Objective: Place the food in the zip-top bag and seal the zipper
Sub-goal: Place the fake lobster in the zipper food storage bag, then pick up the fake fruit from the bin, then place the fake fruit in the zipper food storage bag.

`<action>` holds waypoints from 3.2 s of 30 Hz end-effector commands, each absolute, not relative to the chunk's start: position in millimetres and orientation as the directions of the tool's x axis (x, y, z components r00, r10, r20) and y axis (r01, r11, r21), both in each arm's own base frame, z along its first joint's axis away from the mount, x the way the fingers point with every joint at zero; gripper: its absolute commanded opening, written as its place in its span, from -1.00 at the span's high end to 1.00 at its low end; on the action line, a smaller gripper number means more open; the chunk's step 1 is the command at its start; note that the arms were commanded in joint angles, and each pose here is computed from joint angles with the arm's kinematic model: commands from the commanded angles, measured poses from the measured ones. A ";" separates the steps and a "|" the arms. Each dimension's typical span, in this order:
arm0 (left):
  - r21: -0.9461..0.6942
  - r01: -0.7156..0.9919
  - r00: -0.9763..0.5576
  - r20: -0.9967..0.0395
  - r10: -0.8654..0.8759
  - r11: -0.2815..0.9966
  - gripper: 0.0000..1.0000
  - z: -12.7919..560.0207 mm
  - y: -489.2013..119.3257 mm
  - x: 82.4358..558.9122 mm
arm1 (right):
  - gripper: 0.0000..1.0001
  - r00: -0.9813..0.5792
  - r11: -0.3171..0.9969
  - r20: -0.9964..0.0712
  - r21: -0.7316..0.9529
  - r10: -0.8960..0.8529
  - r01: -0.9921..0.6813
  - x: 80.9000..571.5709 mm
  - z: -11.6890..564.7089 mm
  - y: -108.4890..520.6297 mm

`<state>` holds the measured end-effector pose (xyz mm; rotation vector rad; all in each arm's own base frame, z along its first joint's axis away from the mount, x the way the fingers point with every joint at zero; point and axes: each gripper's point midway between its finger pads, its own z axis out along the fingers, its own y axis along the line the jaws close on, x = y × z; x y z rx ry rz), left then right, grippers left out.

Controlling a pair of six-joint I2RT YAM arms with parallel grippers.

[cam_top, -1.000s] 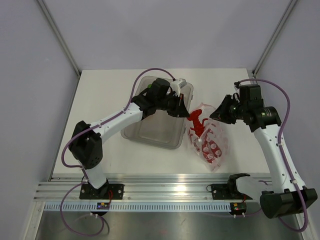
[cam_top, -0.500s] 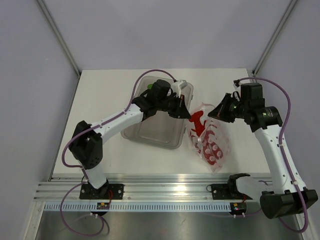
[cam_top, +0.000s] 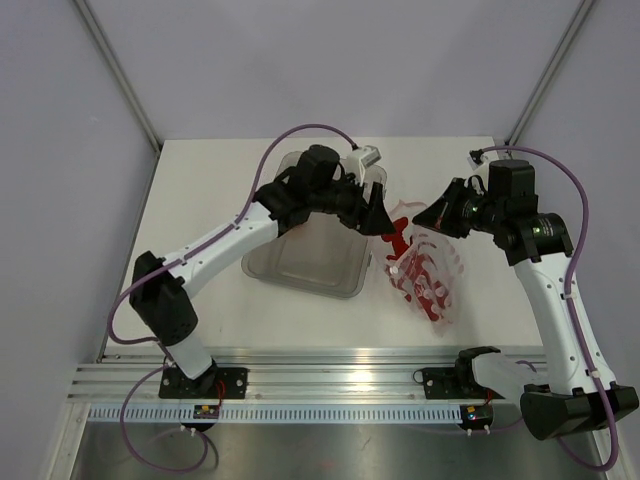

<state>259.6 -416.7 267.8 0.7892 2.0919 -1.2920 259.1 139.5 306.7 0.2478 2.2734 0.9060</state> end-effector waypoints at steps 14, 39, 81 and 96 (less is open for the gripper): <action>0.069 0.371 -0.598 -0.745 0.295 0.926 -0.98 238.5 -245.6 385.6 | 1.00 -0.702 0.738 -0.594 0.659 0.393 -0.145 256.6 338.4 139.8; 0.148 0.092 -0.756 -0.633 0.166 0.985 -0.98 90.1 -215.9 471.0 | 1.00 -0.725 0.733 -0.564 0.669 0.396 -0.120 258.7 329.1 141.4; -0.511 0.724 -0.606 -0.792 0.073 0.464 0.28 323.8 -411.4 286.1 | 1.00 -0.732 0.725 -0.556 0.678 0.395 -0.123 261.4 328.6 144.1; -0.633 0.688 -0.696 -0.714 0.076 0.354 -0.71 309.0 -446.0 254.1 | 1.00 -0.728 0.716 -0.560 0.685 0.396 -0.137 258.6 333.1 145.8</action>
